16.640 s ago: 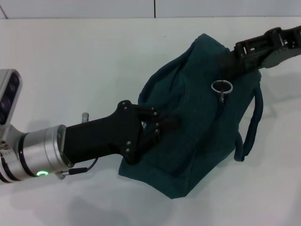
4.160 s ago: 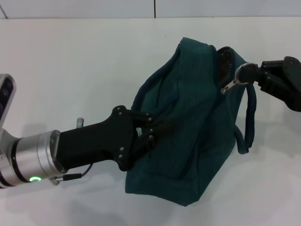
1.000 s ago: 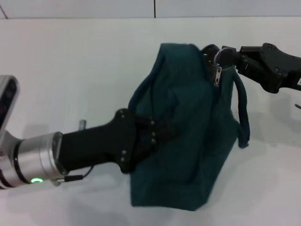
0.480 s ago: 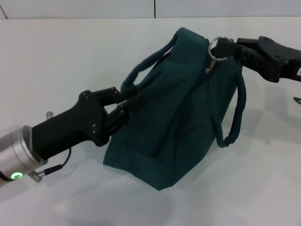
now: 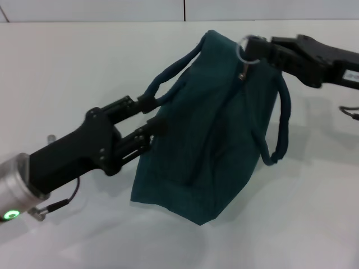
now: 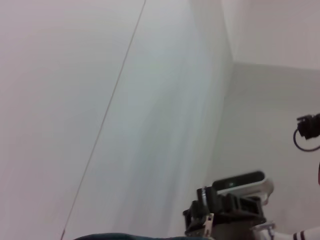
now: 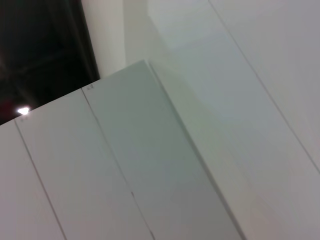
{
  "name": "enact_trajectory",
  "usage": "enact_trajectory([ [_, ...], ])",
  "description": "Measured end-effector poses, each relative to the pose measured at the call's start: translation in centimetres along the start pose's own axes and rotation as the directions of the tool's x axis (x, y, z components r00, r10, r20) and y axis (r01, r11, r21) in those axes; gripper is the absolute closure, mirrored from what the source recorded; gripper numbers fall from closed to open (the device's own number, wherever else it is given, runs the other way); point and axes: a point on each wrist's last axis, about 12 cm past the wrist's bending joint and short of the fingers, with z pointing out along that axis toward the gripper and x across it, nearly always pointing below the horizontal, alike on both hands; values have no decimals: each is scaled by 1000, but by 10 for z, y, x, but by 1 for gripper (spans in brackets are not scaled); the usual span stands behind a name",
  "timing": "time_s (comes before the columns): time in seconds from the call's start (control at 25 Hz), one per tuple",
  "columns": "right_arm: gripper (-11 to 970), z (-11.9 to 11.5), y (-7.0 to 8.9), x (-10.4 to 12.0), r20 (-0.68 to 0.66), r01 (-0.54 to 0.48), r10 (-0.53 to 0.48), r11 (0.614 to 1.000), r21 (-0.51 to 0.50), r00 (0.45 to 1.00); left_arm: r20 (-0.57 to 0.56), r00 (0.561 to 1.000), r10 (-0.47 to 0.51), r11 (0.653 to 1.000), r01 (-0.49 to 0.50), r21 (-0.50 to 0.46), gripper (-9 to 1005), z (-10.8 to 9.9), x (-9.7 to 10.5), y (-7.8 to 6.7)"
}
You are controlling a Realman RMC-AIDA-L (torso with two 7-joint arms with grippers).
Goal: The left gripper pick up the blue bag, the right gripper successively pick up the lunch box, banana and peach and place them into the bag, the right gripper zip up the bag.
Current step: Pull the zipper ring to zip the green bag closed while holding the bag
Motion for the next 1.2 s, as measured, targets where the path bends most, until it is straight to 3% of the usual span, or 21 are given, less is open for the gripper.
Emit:
enact_trajectory([
  [0.2, 934, 14, -6, -3, -14, 1, -1, 1000, -8, 1000, 34, 999, 24, 1000, -25, 18, 422, -16, -6, -10],
  [0.44, 934, 30, -11, -6, -62, 14, -14, 1000, -11, 998, 20, 1000, 15, 996, -17, 86, 339, -17, -2, -22],
  [0.6, 933, 49, -16, -11, -99, 30, -32, 999, -17, 995, 1, 1000, 10, 995, -10, 103, 340, -12, 6, -26],
  [0.76, 933, 51, -17, -11, -95, 24, -25, 1000, -16, 995, -41, 999, -9, 995, 13, 103, 341, 2, 14, -19],
  [1.2, 931, 50, -15, -9, -91, 13, -15, 1000, -22, 996, -27, 999, 41, 998, -42, -41, 338, 5, 13, -1],
])
